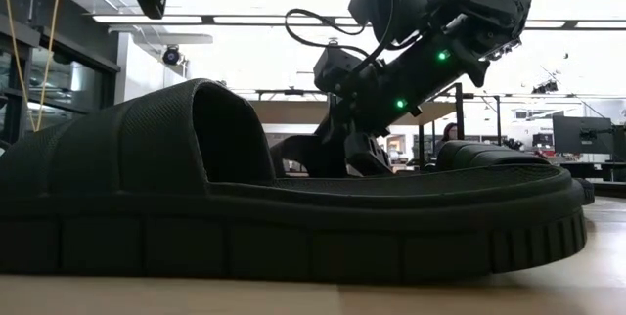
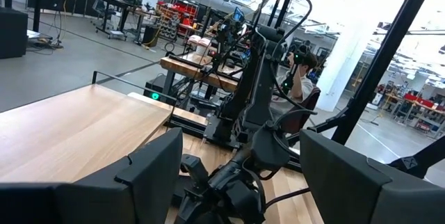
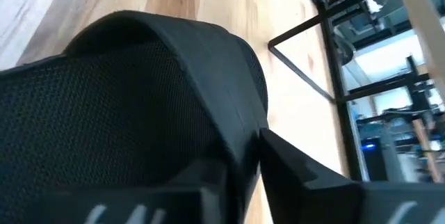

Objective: Pick and place slides into the shelf
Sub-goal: Put the black slipper on the shelf

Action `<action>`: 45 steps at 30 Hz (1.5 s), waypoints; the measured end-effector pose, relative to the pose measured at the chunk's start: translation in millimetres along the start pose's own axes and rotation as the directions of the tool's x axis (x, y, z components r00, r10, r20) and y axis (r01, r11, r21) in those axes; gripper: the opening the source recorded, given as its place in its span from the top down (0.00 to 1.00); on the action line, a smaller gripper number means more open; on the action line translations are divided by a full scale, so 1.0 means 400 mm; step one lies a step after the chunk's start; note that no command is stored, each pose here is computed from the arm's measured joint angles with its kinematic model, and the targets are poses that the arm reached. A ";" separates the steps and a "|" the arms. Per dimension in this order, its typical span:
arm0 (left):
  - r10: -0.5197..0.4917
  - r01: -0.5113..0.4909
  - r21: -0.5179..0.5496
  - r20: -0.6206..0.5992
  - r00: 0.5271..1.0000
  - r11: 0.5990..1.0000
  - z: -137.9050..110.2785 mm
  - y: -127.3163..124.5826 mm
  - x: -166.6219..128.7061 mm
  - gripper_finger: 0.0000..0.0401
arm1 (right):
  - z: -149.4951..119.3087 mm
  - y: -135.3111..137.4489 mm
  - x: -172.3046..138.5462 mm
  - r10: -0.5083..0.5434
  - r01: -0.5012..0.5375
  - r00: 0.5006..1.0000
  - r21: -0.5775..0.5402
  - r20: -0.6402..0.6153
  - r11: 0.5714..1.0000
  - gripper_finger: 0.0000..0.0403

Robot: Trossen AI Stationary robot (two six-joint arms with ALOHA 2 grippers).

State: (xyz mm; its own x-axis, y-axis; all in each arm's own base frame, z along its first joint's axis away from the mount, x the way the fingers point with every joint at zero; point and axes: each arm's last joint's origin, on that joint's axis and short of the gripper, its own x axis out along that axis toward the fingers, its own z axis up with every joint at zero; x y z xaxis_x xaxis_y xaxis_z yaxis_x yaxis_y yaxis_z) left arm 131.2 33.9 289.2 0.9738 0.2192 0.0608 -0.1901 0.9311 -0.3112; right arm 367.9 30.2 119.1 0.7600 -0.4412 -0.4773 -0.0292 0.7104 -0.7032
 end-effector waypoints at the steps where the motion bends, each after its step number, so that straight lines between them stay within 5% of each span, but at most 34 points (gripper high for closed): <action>1: 0.000 0.000 0.000 0.000 1.000 1.000 0.000 0.000 0.000 0.32 | 0.000 0.000 0.000 0.012 -0.012 1.000 0.012 0.006 1.000 0.91; 6: 0.000 0.000 0.000 0.000 1.000 1.000 0.000 0.000 0.000 0.32 | 0.000 0.002 0.000 0.021 -0.021 1.000 0.020 0.011 1.000 0.99; 22: 0.001 -0.001 0.008 -0.001 1.000 1.000 0.000 0.000 0.000 0.32 | 0.008 -0.018 -0.016 -0.017 0.016 0.999 -0.015 -0.045 1.000 0.98; 28: 0.011 -0.011 0.007 -0.005 1.000 1.000 -0.002 0.001 0.000 0.32 | 0.089 -0.060 -0.036 -0.097 0.083 0.984 -0.099 -0.148 0.992 0.98; 38: 0.018 -0.018 -0.004 -0.033 0.999 1.000 -0.009 0.003 0.002 0.32 | 0.262 -0.102 -0.121 -0.030 0.031 0.991 0.006 -0.134 0.999 0.99; 45: 0.016 -0.016 -0.003 -0.030 0.999 1.000 -0.008 0.003 0.002 0.32 | 0.324 -0.139 -0.195 -0.145 0.138 0.964 -0.046 -0.223 0.989 0.99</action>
State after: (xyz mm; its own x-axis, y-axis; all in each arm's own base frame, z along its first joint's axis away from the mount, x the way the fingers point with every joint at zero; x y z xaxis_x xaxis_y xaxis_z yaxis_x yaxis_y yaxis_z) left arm 132.0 34.3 285.8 0.9739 0.2253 0.0269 -0.2056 0.9265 -0.3153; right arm 394.3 96.2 263.5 0.5918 -0.6506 -0.4759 0.0458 0.6165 -0.7860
